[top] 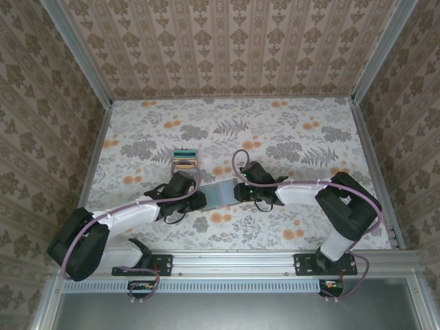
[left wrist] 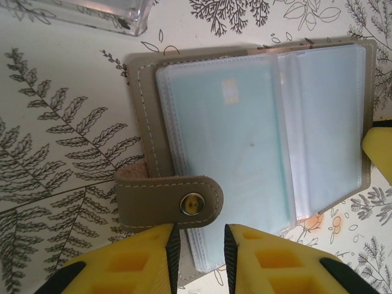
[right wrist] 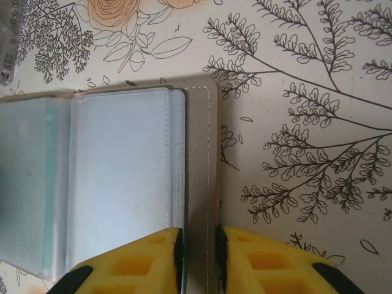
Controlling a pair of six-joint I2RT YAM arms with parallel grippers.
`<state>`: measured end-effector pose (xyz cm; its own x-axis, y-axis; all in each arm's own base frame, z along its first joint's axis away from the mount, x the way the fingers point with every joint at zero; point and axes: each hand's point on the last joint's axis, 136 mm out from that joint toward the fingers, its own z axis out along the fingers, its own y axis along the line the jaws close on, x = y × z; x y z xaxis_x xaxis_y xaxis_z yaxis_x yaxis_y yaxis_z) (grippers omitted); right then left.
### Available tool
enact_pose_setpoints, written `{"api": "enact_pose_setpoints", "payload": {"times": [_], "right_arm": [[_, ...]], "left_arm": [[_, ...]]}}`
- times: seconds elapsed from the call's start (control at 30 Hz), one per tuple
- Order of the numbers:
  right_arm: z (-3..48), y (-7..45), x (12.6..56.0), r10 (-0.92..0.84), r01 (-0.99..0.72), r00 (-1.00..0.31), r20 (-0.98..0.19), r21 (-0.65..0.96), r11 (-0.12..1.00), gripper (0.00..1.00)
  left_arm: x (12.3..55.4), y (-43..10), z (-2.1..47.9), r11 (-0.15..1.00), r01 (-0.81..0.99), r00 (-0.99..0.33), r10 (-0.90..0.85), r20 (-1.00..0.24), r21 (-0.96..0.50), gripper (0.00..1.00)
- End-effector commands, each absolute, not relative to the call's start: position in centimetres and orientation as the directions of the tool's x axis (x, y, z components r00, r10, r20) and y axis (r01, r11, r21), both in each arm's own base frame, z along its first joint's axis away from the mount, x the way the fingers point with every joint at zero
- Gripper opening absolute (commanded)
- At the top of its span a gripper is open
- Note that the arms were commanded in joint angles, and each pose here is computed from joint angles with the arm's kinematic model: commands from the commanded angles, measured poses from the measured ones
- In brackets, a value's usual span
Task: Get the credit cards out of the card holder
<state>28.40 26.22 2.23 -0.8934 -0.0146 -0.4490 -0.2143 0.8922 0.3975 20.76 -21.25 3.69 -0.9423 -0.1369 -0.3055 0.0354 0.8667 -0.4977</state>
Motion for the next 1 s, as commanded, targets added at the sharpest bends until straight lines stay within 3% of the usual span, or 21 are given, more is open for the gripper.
{"api": "enact_pose_setpoints", "payload": {"times": [0.0, 0.53, 0.97], "right_arm": [[1.5, 26.6, 27.7, -0.015, -0.207, -0.906, -0.423, 0.413, 0.887, 0.25], [1.4, 26.9, 27.3, -0.017, -0.209, -0.908, -0.419, 0.419, 0.884, 0.24], [1.0, 27.8, 27.0, -0.022, -0.213, -0.913, -0.407, 0.431, 0.877, 0.24]], "left_arm": [[21.3, -22.7, 4.6, 0.844, 0.069, -0.941, -0.123, -0.317, -0.533, 0.27], [21.2, -23.0, 3.4, 0.85, 0.059, -0.952, -0.11, -0.285, -0.524, 0.26], [21.5, -24.2, 4.2, 0.815, 0.091, -0.95, -0.1, -0.294, -0.572, 0.34]]}}
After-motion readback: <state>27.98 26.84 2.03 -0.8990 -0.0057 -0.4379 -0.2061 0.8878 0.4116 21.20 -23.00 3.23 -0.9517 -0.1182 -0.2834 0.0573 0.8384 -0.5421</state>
